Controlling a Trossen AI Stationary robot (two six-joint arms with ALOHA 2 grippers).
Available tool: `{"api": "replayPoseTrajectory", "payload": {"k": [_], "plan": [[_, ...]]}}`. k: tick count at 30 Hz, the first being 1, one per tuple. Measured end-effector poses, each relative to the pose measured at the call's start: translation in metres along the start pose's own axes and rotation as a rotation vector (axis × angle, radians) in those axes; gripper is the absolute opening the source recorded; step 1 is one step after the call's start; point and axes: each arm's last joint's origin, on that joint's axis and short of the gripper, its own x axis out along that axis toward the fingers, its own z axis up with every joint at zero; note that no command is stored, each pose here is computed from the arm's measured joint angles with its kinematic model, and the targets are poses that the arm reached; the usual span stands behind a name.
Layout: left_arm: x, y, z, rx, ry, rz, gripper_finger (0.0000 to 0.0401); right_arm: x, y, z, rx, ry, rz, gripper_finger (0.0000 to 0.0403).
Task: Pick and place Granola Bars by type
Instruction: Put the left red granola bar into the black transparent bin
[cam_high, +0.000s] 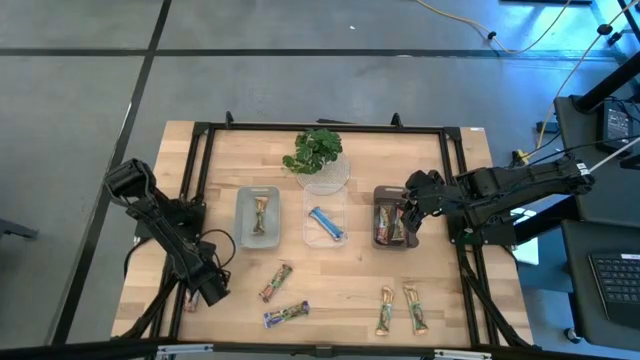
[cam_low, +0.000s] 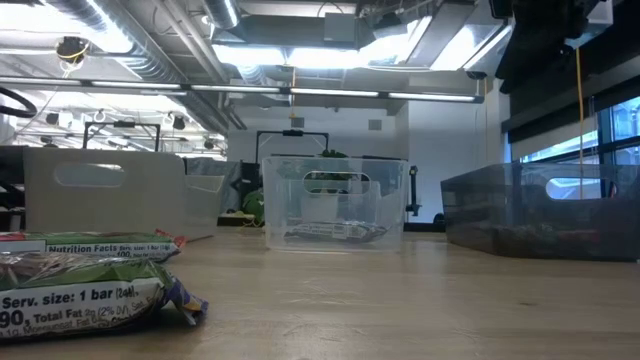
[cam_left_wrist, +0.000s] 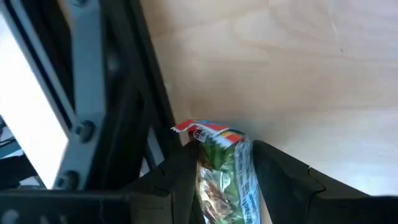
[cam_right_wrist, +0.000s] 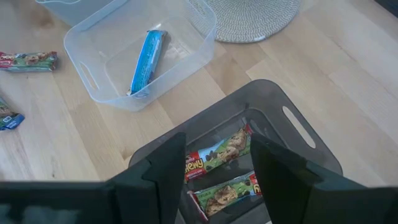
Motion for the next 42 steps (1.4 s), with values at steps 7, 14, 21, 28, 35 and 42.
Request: {"api": "replayPoseTrajectory", "payload": {"k": [7,14,21,28,35,42], "plan": [[-0.0001,-0.0061,-0.0012,0.001,0.005,-0.064,0.0153,0.0000,0.0000,0.0000,-0.003,0.000,0.000,0.0182],[-0.0007,-0.0085,-0.0015,0.036,-0.007,-0.096,0.0146,0.0000,-0.0001,-0.0001,-0.004,0.000,-0.001,0.0182],[0.0001,-0.0072,-0.0029,0.104,-0.017,-0.095,0.0145,0.0000,-0.0001,-0.0001,-0.004,0.000,-0.001,0.0182],[0.0009,-0.0048,-0.0047,0.065,-0.022,-0.089,0.0145,0.0000,-0.0001,-0.0001,-0.005,0.000,-0.001,0.0182],[0.0011,-0.0047,-0.0045,0.074,-0.024,-0.087,0.0145,0.0000,-0.0001,-0.0001,-0.029,0.000,-0.001,0.0182],[0.0015,-0.0044,-0.0042,0.072,-0.025,-0.084,0.0144,0.0000,-0.0001,-0.0001,-0.030,-0.001,-0.001,0.0182]]}}
